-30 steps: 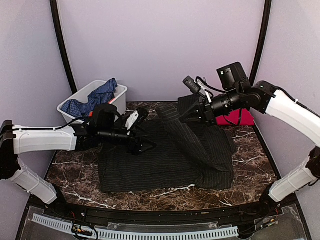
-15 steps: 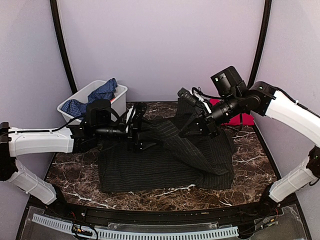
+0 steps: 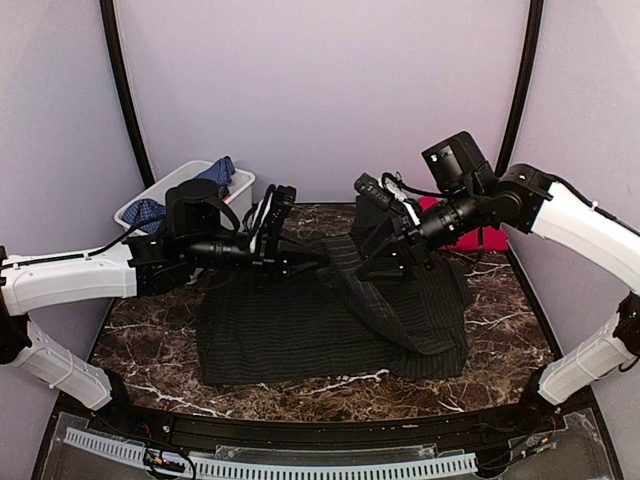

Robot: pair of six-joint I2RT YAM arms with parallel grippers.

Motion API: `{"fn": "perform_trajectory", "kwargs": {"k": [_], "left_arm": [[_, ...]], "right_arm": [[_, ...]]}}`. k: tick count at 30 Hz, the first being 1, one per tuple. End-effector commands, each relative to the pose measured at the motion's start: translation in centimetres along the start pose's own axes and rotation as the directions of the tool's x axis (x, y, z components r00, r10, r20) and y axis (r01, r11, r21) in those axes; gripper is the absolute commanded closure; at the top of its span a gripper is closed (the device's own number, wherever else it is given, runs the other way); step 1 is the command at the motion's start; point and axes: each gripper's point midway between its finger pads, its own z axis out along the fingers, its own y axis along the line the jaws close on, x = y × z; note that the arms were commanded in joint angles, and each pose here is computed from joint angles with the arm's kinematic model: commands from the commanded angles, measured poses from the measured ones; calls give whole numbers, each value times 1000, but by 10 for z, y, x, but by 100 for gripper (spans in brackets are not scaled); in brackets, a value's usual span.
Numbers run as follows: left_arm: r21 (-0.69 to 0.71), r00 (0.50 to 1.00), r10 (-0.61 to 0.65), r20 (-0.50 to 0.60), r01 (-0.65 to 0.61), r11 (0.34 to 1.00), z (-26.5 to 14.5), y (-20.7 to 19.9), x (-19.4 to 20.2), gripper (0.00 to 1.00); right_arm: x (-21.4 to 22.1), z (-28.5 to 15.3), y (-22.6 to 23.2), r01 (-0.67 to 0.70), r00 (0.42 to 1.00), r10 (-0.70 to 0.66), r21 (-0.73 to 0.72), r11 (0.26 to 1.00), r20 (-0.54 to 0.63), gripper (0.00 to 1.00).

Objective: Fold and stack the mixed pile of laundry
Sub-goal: Pick up the flattened shirt from the center of the board.

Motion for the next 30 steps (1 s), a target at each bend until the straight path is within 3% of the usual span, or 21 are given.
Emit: {"fn": "perform_trajectory", "kwargs": {"k": [1, 8, 12, 13, 16, 20, 21, 25, 27, 28, 30], "left_arm": [[-47, 999, -42, 7, 42, 998, 0, 8, -19, 100], [-178, 981, -167, -99, 148, 973, 11, 41, -10, 100], [-162, 977, -187, -104, 169, 972, 16, 41, -9, 100], [-161, 979, -182, -86, 167, 973, 15, 40, -12, 100], [-165, 987, -157, -45, 148, 975, 7, 36, -24, 96], [-249, 986, -127, -106, 97, 964, -14, 38, -15, 64], [-305, 972, -161, -173, 103, 947, -21, 42, 6, 51], [-420, 887, -246, -390, 67, 905, -63, 35, 69, 39], [-444, 795, -309, -521, 57, 894, -87, 23, 107, 39], [-448, 725, -353, -592, 68, 891, -101, 12, 129, 40], [-473, 627, -401, -668, 59, 879, -123, 3, 153, 44]], "right_arm": [[-14, 0, 6, 33, 998, -34, 20, 999, 55, 36], [-14, 7, 9, 26, 999, -27, 13, 1000, 25, 34], [-14, 5, -9, 21, 999, -24, 120, 992, 25, 37], [-12, 5, -18, 17, 1000, -19, 165, 986, 12, 47], [-4, 5, -41, 9, 1000, 0, 281, 960, -31, 100], [-18, -15, -36, 40, 998, -51, 332, 942, 24, 100], [-22, -24, -33, 49, 997, -69, 350, 936, 45, 100], [-31, -55, -19, 70, 988, -121, 408, 910, 100, 100], [-30, -66, -14, 66, 986, -125, 428, 901, 112, 100], [-28, -70, -14, 60, 986, -123, 442, 895, 114, 100], [-23, -77, -15, 48, 986, -118, 470, 881, 121, 100]]}}
